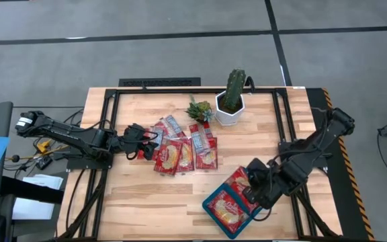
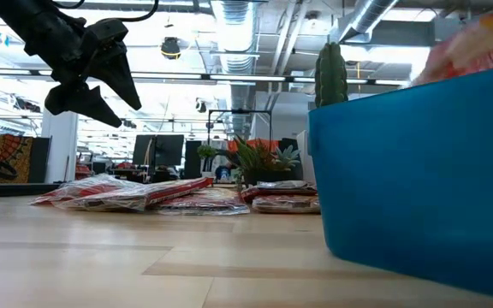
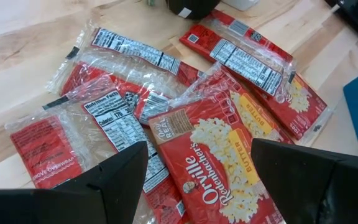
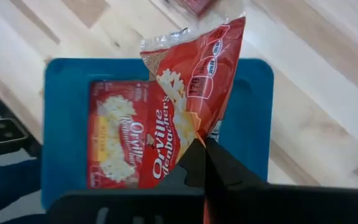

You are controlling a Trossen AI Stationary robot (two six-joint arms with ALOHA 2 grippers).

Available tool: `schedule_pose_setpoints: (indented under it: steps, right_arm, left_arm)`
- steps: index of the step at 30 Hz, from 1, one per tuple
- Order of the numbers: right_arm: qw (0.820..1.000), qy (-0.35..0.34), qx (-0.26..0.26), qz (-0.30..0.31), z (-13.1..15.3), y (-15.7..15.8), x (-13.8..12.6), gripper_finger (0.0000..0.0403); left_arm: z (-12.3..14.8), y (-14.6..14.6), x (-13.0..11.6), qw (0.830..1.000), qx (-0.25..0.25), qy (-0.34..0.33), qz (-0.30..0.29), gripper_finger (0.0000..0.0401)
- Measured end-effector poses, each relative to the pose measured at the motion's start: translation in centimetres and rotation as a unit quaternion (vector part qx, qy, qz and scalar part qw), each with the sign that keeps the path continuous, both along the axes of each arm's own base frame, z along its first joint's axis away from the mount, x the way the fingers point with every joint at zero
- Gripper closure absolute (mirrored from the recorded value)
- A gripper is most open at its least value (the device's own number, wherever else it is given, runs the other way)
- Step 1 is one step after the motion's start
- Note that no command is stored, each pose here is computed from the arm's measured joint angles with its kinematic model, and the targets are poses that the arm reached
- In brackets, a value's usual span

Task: Sort popcorn bags into baskets
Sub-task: Put the popcorn bag into the bin

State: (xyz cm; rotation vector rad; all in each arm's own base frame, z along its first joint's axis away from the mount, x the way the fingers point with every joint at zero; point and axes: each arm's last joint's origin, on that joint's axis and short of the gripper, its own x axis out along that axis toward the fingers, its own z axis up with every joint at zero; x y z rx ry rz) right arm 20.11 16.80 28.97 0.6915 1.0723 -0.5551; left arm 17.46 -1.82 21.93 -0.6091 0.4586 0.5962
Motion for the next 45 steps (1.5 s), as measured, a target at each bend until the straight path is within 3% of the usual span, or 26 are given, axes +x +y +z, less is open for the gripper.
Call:
schedule_pose_setpoints:
  steps: [12,23,30,35,40,45]
  right_arm:
    - [1.000,0.008,0.019,0.001,-4.4,0.6,-0.6,0.0395]
    - [0.999,0.039,0.012,0.015,-6.1,-0.1,-0.8,0.0313]
    - [0.999,0.040,0.024,0.020,-5.7,-1.0,-0.2,0.0234]
    - [0.999,-0.018,0.033,0.015,-2.8,-3.2,0.7,0.0192]
    - [0.997,-0.080,-0.007,-0.012,-0.5,-6.7,1.7,0.0179]
    - [0.994,-0.086,-0.052,-0.042,-0.5,-10.2,3.0,0.0183]
  left_arm:
    - [0.0,0.0,0.0,1.000,-0.001,0.000,0.001,0.0126]
    - [0.0,0.0,0.0,1.000,0.002,-0.001,0.003,0.0126]
    - [0.1,0.1,0.1,1.000,0.001,-0.006,0.003,0.0126]
    - [0.6,0.8,0.7,0.999,-0.018,-0.038,-0.011,0.0126]
    - [1.8,2.6,2.1,0.993,-0.020,-0.102,-0.049,0.0126]
    - [1.0,4.9,4.4,0.988,-0.033,-0.129,-0.074,0.0126]
